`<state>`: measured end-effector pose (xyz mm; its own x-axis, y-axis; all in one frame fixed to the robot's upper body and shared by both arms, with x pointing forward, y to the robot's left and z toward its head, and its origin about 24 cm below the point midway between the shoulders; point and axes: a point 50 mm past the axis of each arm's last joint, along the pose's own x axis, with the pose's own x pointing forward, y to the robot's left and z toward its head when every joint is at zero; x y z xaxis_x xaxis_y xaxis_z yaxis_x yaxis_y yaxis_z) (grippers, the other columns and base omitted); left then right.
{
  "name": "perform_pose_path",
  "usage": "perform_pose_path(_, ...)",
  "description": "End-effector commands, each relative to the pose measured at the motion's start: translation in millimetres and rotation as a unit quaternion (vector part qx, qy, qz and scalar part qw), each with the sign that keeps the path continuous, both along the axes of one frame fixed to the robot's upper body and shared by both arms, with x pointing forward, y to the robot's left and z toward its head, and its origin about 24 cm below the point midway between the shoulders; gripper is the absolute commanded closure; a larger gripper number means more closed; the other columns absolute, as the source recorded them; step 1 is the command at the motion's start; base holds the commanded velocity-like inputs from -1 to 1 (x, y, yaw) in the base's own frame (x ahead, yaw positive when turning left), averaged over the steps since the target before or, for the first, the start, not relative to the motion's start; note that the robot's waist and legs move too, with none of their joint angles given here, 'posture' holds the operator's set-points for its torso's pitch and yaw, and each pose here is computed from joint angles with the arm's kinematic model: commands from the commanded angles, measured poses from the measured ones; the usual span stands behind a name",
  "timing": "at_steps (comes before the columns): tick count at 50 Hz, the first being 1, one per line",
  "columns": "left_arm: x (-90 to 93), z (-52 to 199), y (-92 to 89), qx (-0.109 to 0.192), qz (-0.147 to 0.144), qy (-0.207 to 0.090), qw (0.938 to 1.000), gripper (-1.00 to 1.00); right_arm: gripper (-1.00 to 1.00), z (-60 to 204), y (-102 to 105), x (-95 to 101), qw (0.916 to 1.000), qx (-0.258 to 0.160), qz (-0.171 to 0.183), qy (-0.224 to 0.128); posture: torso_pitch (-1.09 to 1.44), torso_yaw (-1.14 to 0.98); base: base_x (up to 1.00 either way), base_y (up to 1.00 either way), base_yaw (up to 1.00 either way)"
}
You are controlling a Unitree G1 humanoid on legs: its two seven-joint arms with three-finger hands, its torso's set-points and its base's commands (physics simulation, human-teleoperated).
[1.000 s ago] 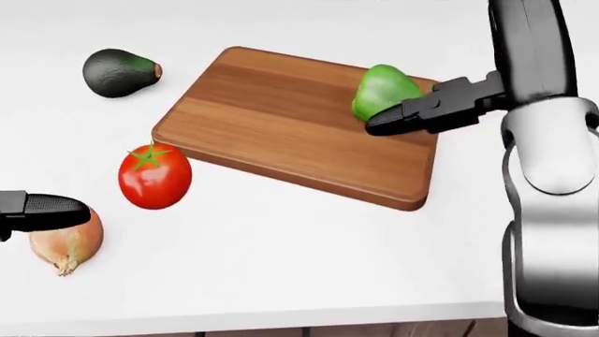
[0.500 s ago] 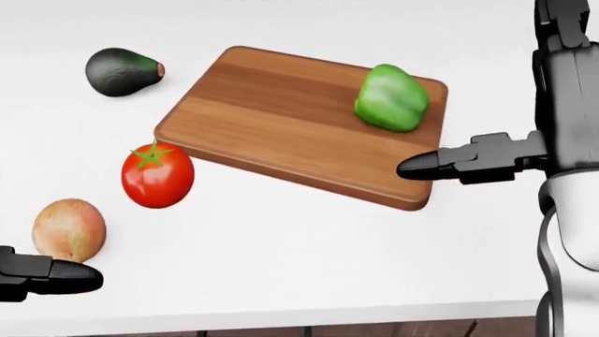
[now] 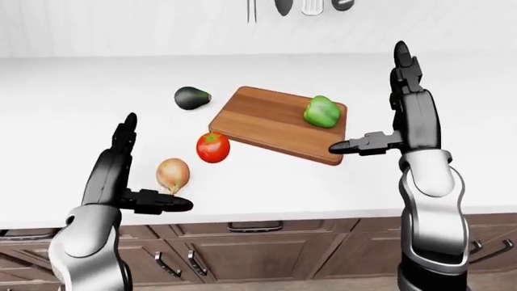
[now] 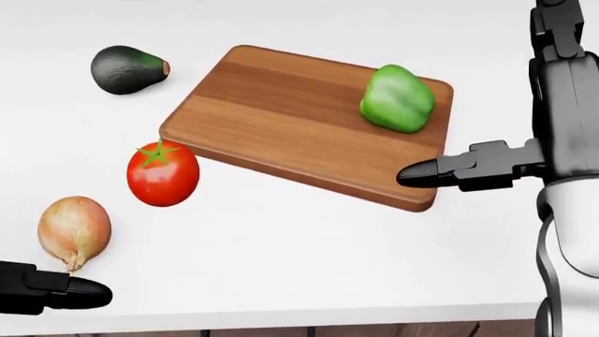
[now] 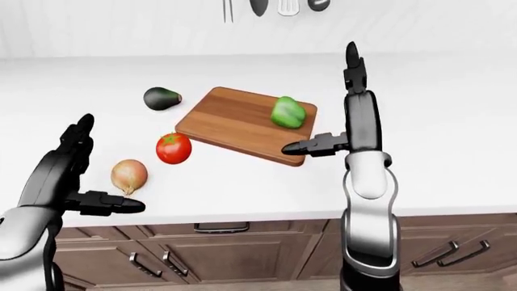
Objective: Place the avocado, onion, tomato and bell pepper on the cutting board.
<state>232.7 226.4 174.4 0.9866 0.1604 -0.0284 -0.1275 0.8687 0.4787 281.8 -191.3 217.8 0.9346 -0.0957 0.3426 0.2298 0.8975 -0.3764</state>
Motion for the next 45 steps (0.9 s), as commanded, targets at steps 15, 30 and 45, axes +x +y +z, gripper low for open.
perform_pose_path(15, 10.3, -0.6, -0.9, 0.016, -0.002, -0.023, 0.9996, -0.47, -1.00, 12.9, 1.8, -3.8, 0.9991, -0.010, 0.003, -0.040, 0.00, 0.00, 0.00, 0.00, 0.00)
perform_pose_path(30, 7.8, -12.4, -0.3, 0.028, -0.002, -0.004, 0.9996, -0.25, -1.00, 12.0, 1.7, -6.3, 0.9991, -0.007, 0.003, -0.041, 0.00, 0.00, 0.00, 0.00, 0.00)
perform_pose_path(45, 6.6, -7.7, -1.7, 0.027, -0.006, -0.011, 0.9996, 0.58, -1.00, 11.0, -0.3, -7.8, 0.9992, -0.007, 0.001, -0.040, 0.00, 0.00, 0.00, 0.00, 0.00)
